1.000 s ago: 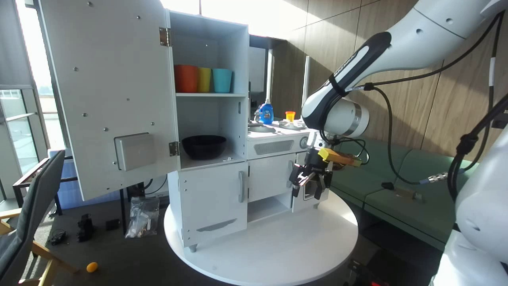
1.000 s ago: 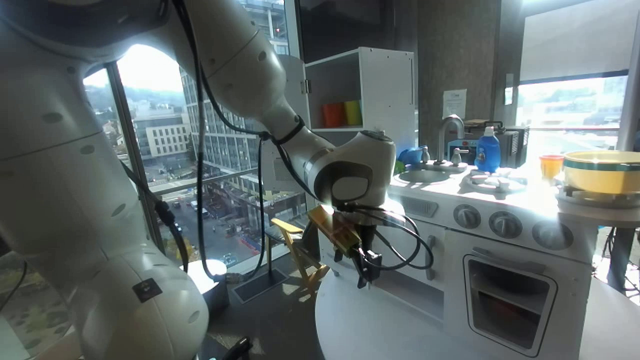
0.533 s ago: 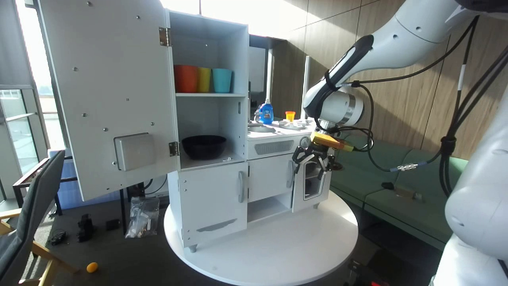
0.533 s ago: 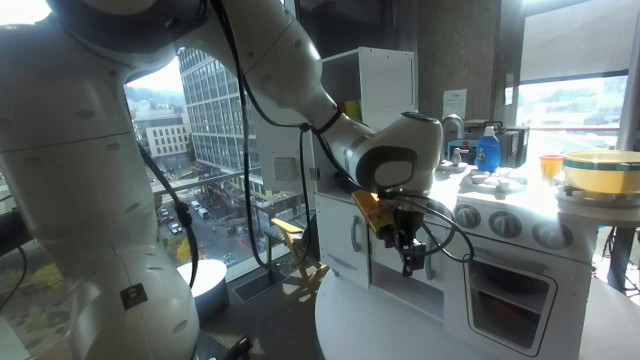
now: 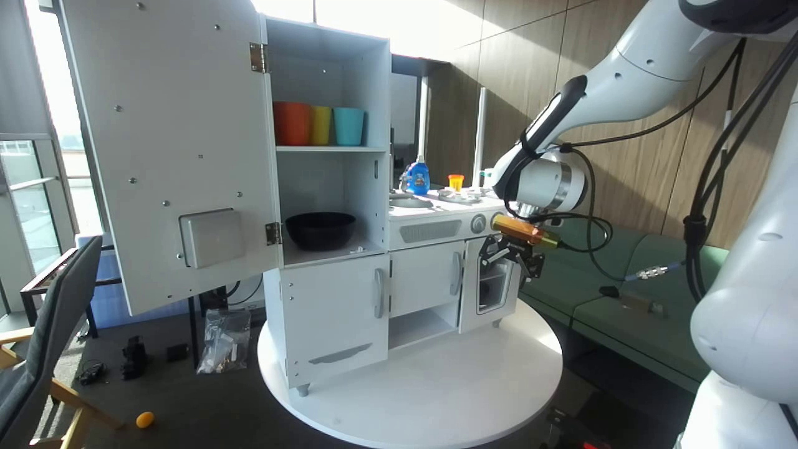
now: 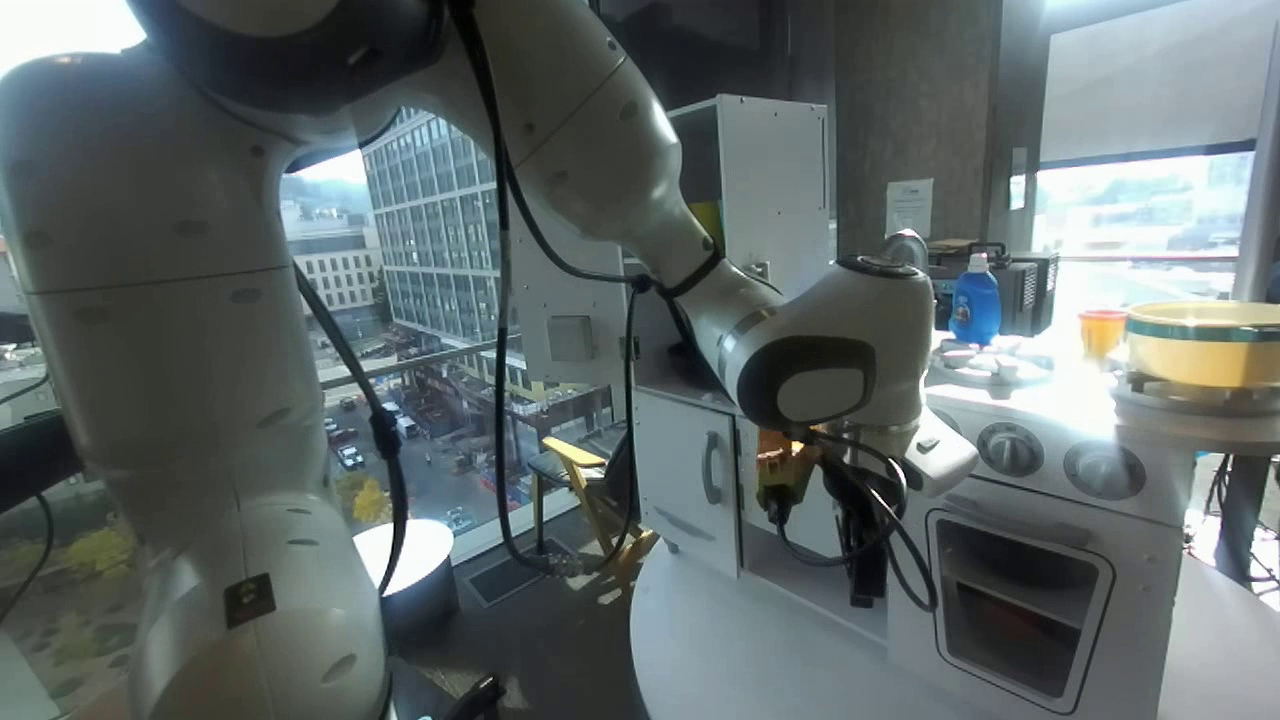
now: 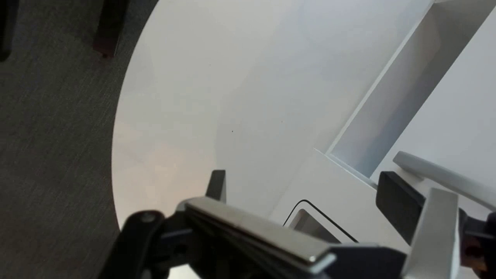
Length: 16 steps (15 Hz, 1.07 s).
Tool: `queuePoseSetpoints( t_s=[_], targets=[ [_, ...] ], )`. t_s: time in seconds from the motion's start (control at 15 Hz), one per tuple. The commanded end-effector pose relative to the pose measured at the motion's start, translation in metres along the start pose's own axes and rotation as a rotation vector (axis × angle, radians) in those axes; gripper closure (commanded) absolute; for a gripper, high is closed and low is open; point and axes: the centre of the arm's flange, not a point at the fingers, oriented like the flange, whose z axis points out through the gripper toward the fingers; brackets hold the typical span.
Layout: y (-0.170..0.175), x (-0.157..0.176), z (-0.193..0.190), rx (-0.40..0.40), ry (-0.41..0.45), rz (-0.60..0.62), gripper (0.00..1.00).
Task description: Open the oven then remove the bowl from the oven and close the door.
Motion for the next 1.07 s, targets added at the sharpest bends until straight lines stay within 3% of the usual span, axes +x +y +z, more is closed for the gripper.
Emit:
queuePoseSetpoints(
  t_s=[0.0, 0.13, 0.27, 0.33, 0.53, 0.73, 1.0],
  targets=[
    [0.034, 0.017, -0.018, 0.024, 0.061, 0.191, 0.00],
    [0.044, 0.027, -0.026, 0.056, 0.067, 0.292, 0.00],
    [0.031, 0.012, -0.032, 0.131, 0.063, 0.365, 0.00],
    [0.045, 0.030, -0.017, 0.057, 0.041, 0.300, 0.00],
    [0.033, 0.023, -0.025, 0.096, 0.037, 0.339, 0.00],
    [0.020, 0.022, -0.029, 0.104, 0.069, 0.371, 0.00],
    [0.027, 0.043, -0.053, 0.173, 0.166, 0.519, 0.00]
  ],
)
